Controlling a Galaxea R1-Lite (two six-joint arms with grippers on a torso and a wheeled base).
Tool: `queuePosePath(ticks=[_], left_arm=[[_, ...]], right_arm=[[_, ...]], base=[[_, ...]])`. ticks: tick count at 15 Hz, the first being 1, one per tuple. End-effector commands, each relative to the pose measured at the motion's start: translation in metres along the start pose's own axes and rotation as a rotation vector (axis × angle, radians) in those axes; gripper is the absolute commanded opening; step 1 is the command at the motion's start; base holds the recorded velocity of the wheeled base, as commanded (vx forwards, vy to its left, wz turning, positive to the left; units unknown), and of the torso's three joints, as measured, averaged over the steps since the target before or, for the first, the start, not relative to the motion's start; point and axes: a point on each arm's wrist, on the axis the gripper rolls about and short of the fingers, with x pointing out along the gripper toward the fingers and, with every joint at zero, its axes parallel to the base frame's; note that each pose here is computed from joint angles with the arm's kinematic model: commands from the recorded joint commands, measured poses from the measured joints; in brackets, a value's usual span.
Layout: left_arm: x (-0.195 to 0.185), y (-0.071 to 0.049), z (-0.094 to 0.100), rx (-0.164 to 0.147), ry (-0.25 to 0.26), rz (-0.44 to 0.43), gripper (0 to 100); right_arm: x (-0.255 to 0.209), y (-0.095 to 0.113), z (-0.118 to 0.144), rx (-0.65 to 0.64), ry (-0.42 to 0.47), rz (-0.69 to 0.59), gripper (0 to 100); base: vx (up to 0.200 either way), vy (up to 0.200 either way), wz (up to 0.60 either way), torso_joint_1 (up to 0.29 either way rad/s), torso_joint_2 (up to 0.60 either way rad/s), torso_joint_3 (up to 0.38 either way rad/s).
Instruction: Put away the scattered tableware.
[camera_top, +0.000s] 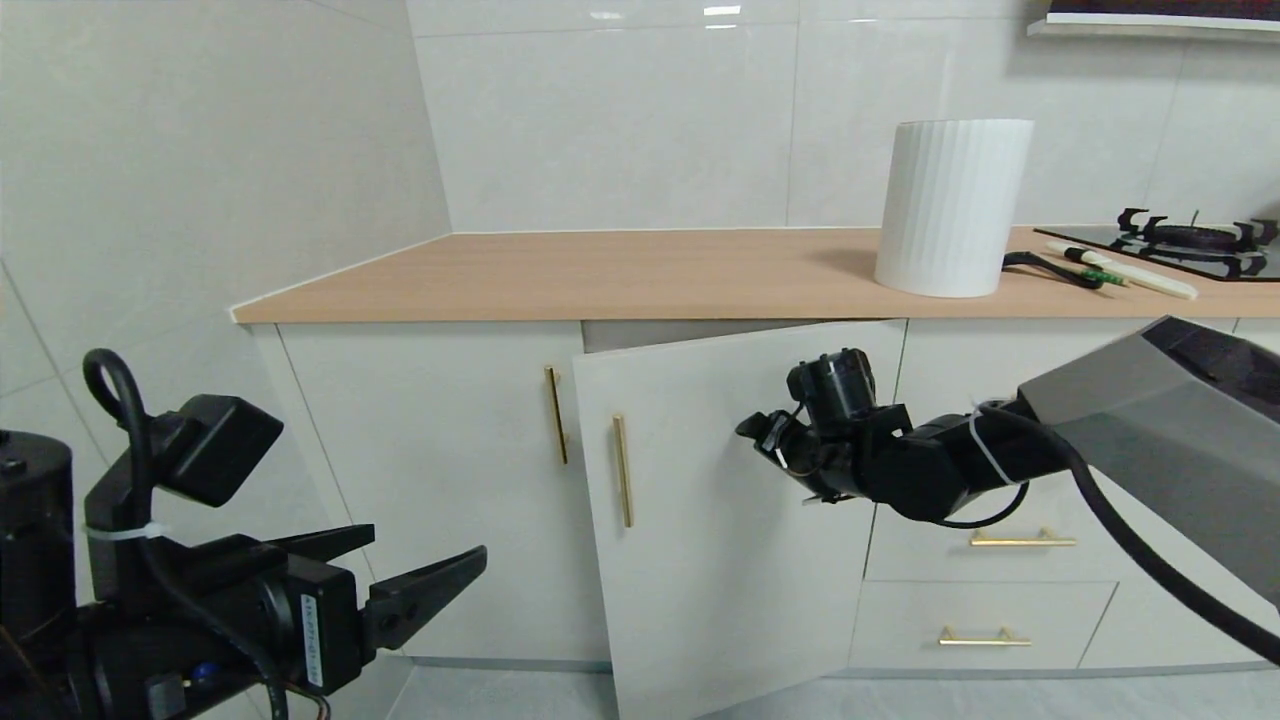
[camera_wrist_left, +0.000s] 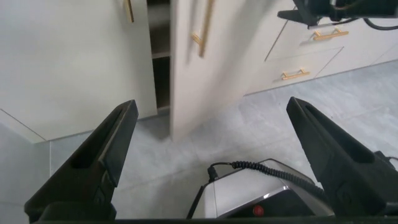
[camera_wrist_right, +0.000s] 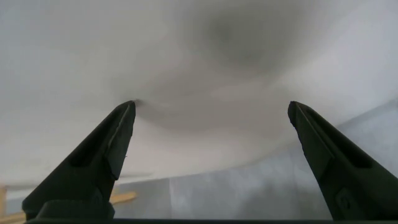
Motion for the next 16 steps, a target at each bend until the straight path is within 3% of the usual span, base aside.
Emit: queuePosePath(ticks=[1,10,16], left_arm=[[0.000,0.000,0.000,0.000,-0.001,0.000,100],[-0.001,0.000,0.000,-0.001,-0.003,0.001,100],[-0.001,0.000,0.000,0.000,-0.005,-0.001,100]], right_arm=[[0.021,-0.008,-0.002,0.018,-0.021,-0.035,100],[0.037,-0.014,0.020,0.093,-0.170,-0.099,100],[0.040,-0.020,0.027,0.110,-0.190,-0.112,100]], base=[[0.000,0.000,0.00,0.000,0.00,0.000],[0.000,0.000,0.00,0.000,0.00,0.000],[0.000,0.000,0.00,0.000,0.00,0.000]])
